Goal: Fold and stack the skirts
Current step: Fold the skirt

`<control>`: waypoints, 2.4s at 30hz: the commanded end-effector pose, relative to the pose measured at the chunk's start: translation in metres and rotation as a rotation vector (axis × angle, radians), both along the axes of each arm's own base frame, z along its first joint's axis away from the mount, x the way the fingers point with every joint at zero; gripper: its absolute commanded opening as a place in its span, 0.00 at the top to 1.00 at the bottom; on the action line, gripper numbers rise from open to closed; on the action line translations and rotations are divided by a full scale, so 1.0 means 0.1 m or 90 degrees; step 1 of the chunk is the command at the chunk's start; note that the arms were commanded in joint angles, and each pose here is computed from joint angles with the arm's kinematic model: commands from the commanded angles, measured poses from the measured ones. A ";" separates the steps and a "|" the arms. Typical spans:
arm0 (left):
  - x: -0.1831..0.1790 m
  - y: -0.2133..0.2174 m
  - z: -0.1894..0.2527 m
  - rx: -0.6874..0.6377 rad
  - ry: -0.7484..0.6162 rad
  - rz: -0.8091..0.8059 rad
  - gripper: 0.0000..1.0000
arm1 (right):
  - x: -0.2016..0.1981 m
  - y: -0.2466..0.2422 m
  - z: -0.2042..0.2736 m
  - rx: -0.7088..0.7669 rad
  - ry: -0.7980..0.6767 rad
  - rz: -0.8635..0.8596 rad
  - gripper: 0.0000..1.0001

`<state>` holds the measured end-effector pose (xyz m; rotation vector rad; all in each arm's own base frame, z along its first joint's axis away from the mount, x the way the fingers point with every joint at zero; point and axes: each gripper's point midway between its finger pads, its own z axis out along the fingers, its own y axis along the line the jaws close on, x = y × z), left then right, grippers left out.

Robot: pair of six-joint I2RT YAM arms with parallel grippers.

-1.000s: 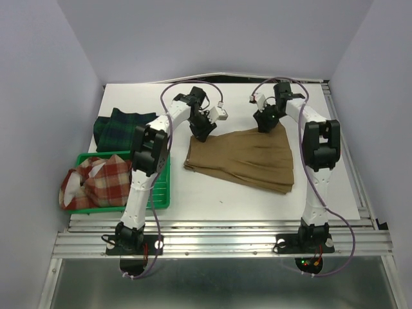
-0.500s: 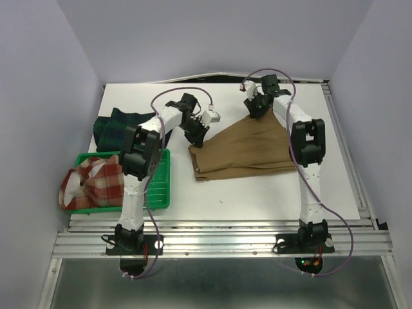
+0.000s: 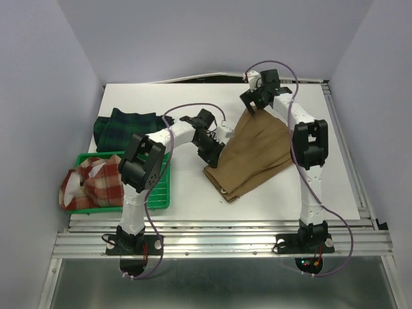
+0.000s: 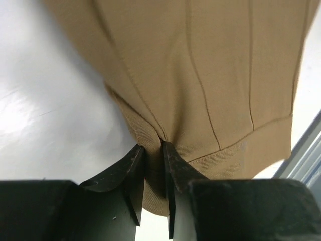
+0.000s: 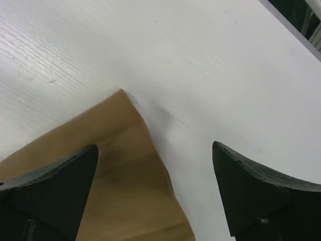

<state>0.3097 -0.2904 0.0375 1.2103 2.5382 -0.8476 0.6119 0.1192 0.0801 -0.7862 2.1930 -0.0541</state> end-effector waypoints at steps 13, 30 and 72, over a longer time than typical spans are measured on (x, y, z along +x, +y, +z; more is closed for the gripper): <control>0.31 0.32 0.56 0.089 -0.309 -0.091 0.52 | -1.79 -0.86 0.25 0.244 0.367 -0.291 0.00; 0.38 0.47 0.34 0.094 -0.275 -0.017 0.52 | -1.75 -0.94 -1.05 0.234 0.500 -0.337 0.44; -0.82 -0.51 -0.11 0.066 -0.729 -0.448 0.17 | -2.18 0.55 -0.67 0.324 0.488 0.047 0.56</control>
